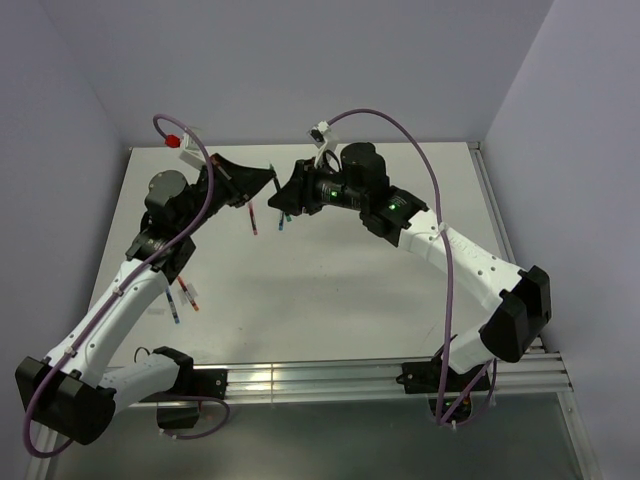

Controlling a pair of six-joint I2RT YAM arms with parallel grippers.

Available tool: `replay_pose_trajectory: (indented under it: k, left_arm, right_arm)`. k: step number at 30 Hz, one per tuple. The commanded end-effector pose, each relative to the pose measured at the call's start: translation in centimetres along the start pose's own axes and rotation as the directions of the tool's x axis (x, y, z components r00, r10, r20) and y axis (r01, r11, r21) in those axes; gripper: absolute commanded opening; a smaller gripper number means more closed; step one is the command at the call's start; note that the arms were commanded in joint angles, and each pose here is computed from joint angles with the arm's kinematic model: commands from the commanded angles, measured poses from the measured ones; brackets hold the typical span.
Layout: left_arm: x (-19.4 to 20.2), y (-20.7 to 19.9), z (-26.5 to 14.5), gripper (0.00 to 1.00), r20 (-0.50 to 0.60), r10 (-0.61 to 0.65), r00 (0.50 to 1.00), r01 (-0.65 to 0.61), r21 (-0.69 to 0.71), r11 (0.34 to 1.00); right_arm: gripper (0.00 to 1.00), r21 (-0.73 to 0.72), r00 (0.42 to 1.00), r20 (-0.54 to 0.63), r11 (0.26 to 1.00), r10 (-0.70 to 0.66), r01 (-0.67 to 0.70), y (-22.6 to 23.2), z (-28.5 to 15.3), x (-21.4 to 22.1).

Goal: Insert the pens into the pen caps
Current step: Pick up the pen from the center of the board.

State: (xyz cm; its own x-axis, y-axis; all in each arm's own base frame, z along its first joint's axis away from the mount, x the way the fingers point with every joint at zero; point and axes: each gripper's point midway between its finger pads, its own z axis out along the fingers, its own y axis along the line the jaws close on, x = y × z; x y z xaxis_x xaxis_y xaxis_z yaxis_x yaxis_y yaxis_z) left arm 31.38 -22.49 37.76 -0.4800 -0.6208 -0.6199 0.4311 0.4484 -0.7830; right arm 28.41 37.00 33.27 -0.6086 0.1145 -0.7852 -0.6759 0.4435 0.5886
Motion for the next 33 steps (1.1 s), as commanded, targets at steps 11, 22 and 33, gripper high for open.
replay_pose_trajectory:
  k: [11, 22, 33]
  left_arm:
    - [-1.1, -1.2, -0.2, 0.0, 0.054, 0.026, 0.998, -0.028, 0.037, 0.999]
    - [0.4, -0.1, -0.4, 0.14, -0.013, 0.032, 0.999, -0.032, -0.003, 0.999]
    - [-0.2, 4.2, -2.8, 0.53, -0.031, 0.092, 0.995, -0.097, -0.301, 0.949]
  right_arm:
    - [0.25, -0.002, 0.999, 0.031, 1.0, 0.011, -0.011, 0.8, 0.0, -0.6]
    - [0.0, 0.055, 0.999, 0.033, 0.998, -0.026, 0.025, -0.1, -0.6, -0.8]
    - [0.0, 0.102, 1.0, 0.013, 0.995, -0.003, 0.002, -2.6, -1.2, 0.2]
